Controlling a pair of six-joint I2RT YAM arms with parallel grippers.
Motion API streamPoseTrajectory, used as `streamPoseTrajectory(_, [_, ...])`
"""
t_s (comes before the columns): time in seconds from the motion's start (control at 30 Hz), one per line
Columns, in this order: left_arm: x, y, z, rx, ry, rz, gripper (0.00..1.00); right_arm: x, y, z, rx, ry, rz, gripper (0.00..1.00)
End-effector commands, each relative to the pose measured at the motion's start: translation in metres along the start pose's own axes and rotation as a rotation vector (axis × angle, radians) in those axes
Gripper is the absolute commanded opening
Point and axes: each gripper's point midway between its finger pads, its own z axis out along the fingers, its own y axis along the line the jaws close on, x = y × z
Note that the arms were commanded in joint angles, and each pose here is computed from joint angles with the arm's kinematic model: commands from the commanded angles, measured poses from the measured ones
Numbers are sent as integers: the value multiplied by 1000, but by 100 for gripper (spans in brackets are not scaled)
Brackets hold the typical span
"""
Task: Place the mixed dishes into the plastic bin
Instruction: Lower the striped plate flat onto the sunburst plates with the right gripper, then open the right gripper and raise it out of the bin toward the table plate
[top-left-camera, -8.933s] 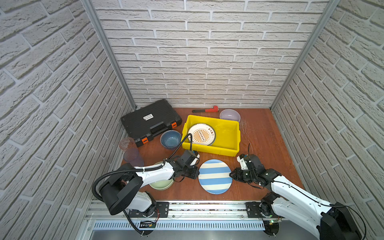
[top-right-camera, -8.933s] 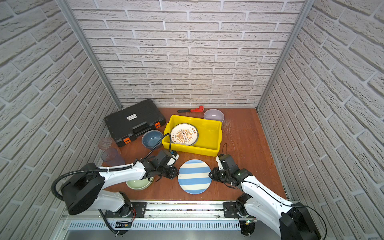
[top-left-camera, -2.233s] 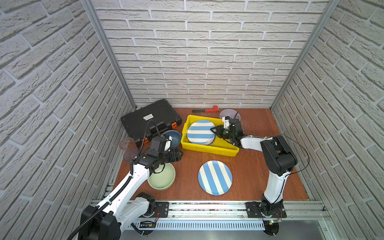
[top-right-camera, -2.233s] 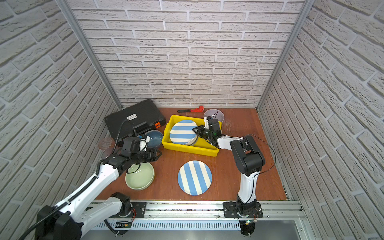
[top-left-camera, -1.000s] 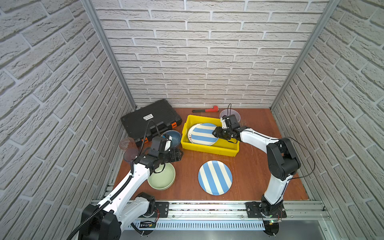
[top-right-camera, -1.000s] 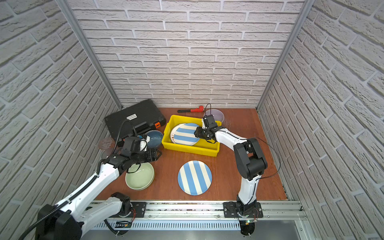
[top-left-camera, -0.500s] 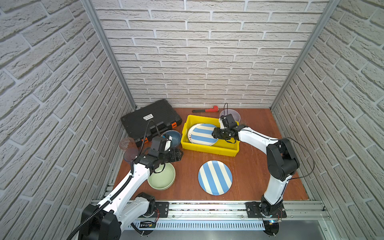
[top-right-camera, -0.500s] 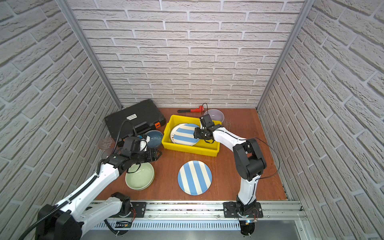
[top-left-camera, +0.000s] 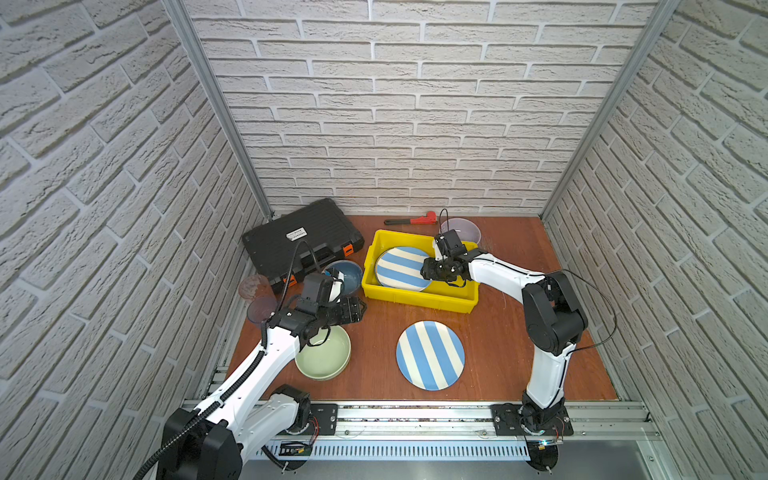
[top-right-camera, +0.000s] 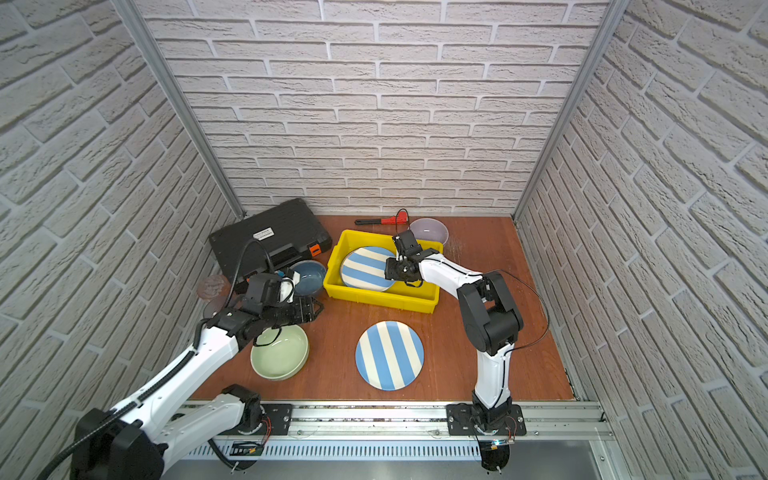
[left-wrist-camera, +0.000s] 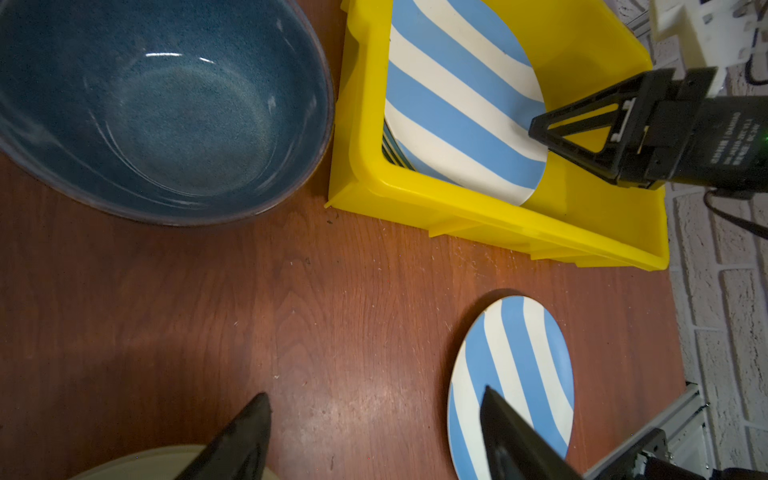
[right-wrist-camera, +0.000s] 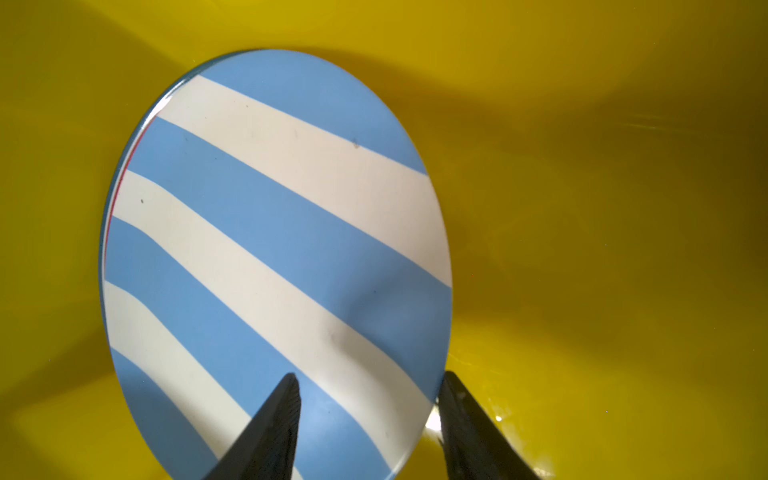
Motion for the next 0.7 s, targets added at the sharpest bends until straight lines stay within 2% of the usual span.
streamPoseTrajectory(0.0, [-8, -2, -1, 5, -23, 7, 79, -14, 17, -2, -36, -41, -10, 55])
streamPoseTrajectory(0.37, [-10, -4, -1, 11, -21, 10, 79, -17, 18, -9, -29, -54, -23, 56])
streamPoseTrajectory(0.5, [-10, -4, 0, 14, -19, 10, 79, -18, 16, -13, -14, -61, -37, 62])
streamPoseTrajectory(0.67, [-10, -4, 0, 12, -19, 8, 79, -18, 12, -17, 12, -66, -45, 62])
